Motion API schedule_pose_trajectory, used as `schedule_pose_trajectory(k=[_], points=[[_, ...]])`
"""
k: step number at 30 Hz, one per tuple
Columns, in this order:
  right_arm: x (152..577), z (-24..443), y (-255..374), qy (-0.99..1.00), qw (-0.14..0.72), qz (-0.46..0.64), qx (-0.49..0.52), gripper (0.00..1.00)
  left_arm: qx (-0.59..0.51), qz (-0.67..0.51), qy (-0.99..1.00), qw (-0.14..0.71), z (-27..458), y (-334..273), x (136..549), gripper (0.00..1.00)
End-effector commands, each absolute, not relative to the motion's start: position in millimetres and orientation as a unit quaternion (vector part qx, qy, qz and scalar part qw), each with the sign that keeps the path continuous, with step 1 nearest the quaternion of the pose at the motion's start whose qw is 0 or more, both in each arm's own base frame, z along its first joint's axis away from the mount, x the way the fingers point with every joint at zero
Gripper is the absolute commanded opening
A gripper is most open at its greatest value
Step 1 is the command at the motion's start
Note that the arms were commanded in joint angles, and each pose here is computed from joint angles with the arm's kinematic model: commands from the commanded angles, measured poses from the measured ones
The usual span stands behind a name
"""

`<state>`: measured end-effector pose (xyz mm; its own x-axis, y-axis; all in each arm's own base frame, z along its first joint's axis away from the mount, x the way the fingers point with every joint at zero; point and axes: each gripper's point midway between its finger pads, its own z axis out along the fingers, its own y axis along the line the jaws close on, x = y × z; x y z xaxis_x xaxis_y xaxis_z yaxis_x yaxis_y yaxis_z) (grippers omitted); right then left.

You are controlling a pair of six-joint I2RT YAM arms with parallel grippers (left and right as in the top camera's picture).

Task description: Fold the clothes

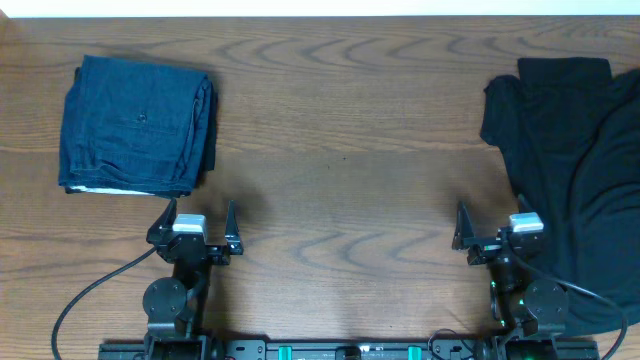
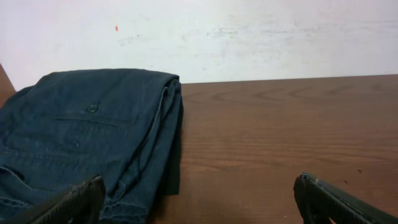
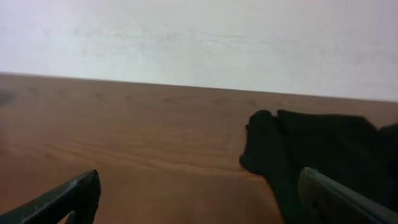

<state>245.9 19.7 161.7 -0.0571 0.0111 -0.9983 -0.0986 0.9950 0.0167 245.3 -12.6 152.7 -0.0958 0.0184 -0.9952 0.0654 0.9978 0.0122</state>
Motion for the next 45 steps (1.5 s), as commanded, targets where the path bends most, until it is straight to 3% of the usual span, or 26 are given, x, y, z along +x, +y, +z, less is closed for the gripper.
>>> schedule_pose_trajectory(k=[1,12,20,27,31,37,38,41,42,43,45], points=[[245.2,171.4,16.3,0.719,0.689,0.089,0.031,0.99,0.045,-0.027,0.754,0.654,139.7,-19.0,243.6,0.98],[223.2,290.8,17.5,0.686,0.720,0.098,0.027,0.99,0.045,-0.027,0.754,0.654,139.7,-19.0,243.6,0.98],[254.8,346.2,18.1,0.752,0.655,0.078,0.019,0.99,0.045,-0.027,0.754,0.654,139.6,-19.0,243.6,0.98],[325.2,322.4,1.1,0.869,0.493,0.020,0.029,0.99,0.045,-0.027,0.754,0.654,139.7,-19.0,243.6,0.98],[367.6,289.1,-18.9,0.918,0.394,0.005,0.051,0.99,0.045,-0.027,0.754,0.654,139.7,-19.0,243.6,0.98],[421.2,226.0,-54.8,0.947,0.313,-0.014,0.070,0.99,0.045,-0.027,0.754,0.654,139.7,-19.0,243.6,0.98],[427.4,211.4,-61.0,0.951,0.300,-0.015,0.076,0.89,0.045,-0.027,0.754,0.654,139.6,-19.0,243.6,0.98],[440.0,175.9,-67.0,0.960,0.269,-0.005,0.083,0.16,0.045,-0.027,0.754,0.654,139.7,-19.0,243.6,0.98],[443.6,164.9,-66.1,0.962,0.260,0.002,0.082,0.05,0.045,-0.027,0.754,0.654,139.7,-19.0,243.6,0.98],[447.5,151.4,-64.6,0.965,0.249,0.009,0.081,0.01,0.045,-0.027,0.754,0.654,139.7,-19.0,243.6,0.98],[453.8,132.6,-65.2,0.968,0.236,0.011,0.081,0.01,0.045,-0.027,0.754,0.654,139.7,-19.0,243.6,0.98]])
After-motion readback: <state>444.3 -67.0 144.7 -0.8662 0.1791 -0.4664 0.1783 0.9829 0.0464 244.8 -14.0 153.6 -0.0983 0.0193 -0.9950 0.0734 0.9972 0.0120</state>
